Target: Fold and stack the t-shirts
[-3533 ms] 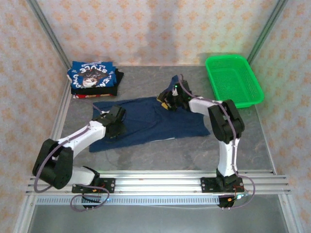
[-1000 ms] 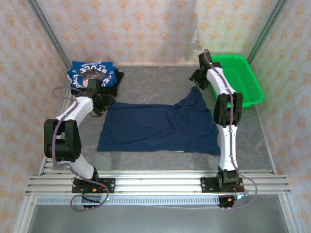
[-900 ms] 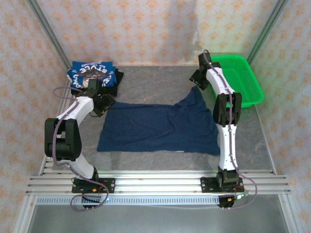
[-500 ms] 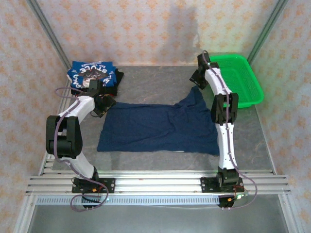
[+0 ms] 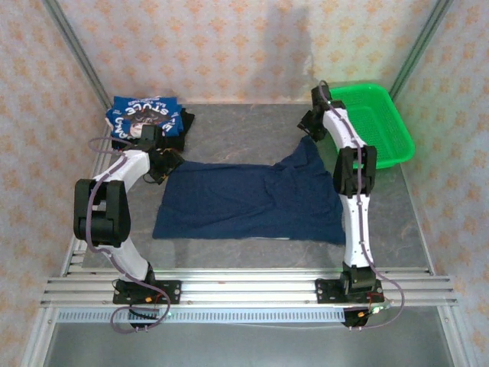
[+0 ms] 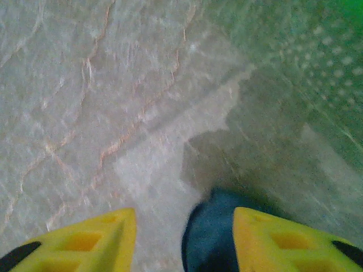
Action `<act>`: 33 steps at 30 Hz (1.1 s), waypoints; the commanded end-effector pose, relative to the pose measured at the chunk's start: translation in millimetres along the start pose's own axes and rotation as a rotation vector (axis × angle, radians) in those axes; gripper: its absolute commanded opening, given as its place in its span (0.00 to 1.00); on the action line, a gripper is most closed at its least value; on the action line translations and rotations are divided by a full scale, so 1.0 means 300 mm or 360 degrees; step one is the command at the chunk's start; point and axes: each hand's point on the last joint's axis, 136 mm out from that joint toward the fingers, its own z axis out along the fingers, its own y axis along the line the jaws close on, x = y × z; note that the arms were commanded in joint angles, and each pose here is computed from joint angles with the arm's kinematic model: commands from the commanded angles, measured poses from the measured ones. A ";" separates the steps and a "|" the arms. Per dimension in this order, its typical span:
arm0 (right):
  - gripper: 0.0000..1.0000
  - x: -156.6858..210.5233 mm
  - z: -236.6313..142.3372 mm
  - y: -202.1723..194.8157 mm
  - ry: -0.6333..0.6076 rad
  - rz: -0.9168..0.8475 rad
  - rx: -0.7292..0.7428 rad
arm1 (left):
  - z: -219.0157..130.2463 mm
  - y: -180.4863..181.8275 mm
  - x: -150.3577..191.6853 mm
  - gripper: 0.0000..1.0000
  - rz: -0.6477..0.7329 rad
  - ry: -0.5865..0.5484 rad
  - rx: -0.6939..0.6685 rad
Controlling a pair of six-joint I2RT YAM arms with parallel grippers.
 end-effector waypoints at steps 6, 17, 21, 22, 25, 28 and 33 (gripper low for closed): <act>0.53 0.077 -0.277 0.026 0.0015 -0.0164 -0.0121 | -0.027 -0.018 -0.010 0.70 0.0006 -0.0037 0.0064; 0.43 0.319 -0.192 -0.116 0.0258 -0.0218 0.0002 | -0.041 -0.011 -0.008 0.70 0.0016 -0.0043 0.0055; 0.40 0.356 -0.161 -0.128 0.0300 -0.0227 0.0018 | -0.045 -0.003 0.001 0.70 0.0021 -0.0040 0.0047; 0.40 0.360 -0.157 -0.130 0.0302 -0.0229 0.0025 | -0.046 0.001 0.004 0.70 0.0021 -0.0041 0.0045; 0.38 0.365 -0.137 -0.143 0.0300 -0.0222 0.0048 | -0.049 0.007 0.007 0.70 0.0020 -0.0043 0.0039; 0.34 0.360 -0.124 -0.155 0.0286 -0.0215 0.0075 | -0.051 0.015 0.012 0.70 0.0021 -0.0042 0.0029; 0.32 0.360 -0.105 -0.164 0.0301 -0.0212 0.0105 | -0.056 0.025 0.020 0.70 0.0022 -0.0044 0.0022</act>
